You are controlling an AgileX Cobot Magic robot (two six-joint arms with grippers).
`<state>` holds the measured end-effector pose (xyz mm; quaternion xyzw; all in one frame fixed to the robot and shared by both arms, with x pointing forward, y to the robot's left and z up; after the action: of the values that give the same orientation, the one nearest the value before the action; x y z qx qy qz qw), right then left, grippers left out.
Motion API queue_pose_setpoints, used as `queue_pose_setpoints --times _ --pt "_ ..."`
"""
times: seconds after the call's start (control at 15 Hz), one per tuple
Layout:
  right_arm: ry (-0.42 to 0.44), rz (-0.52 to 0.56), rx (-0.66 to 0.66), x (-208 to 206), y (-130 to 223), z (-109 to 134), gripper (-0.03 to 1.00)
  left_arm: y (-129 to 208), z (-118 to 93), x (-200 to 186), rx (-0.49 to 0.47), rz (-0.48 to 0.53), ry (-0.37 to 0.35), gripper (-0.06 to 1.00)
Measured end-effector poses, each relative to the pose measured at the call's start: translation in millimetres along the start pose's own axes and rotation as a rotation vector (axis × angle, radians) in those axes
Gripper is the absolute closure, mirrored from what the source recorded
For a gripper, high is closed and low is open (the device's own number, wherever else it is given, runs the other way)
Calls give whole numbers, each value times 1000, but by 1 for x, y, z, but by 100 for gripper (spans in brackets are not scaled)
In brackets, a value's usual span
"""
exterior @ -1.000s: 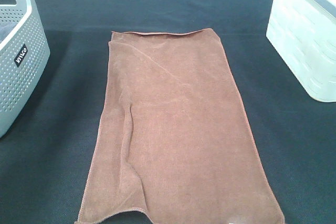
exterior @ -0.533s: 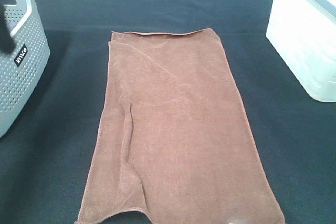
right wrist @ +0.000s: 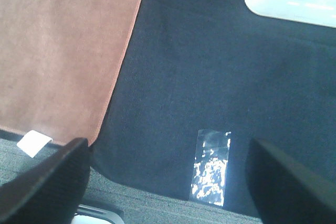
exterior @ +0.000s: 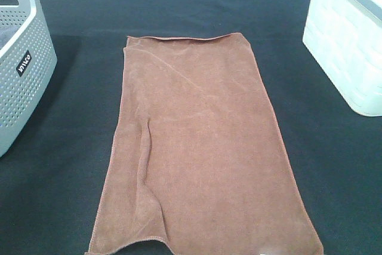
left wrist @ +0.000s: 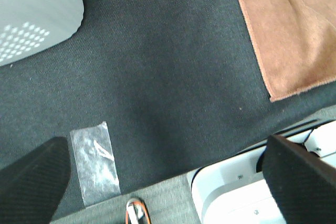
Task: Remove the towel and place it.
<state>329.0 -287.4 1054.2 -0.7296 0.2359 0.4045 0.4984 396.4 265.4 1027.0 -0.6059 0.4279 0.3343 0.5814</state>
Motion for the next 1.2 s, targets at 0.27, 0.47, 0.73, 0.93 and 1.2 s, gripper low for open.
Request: queue_pose_setpoints --times 0.27,0.47,0.73,0.93,1.2 --pt "0 -1 0 8 25 6 22 34 3 -21 14 -153 19 1" --pt "4 -25 2 12 41 11 22 57 5 -31 20 -274 33 1" --pt "33 -170 12 0 58 15 22 83 8 -38 27 -402 49 1" --pt "33 -237 19 -7 63 18 22 88 8 -44 29 -460 57 2" --pt "-37 -344 -96 -14 64 32 22 100 9 -57 28 -580 75 2"
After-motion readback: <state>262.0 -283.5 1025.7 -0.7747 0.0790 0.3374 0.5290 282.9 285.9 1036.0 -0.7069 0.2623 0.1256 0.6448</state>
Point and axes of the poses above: a point on each arm's last joint axis where the gripper is mounted, x pointing out along that axis toward the gripper, z along the wrist's bending axis when the last joint is at zero, y = z × x, the point moved 4 cm from there along x, pointing out along that axis toward the gripper, and after that the axes turned 10 degrees about -x, right-handed, at the moved point
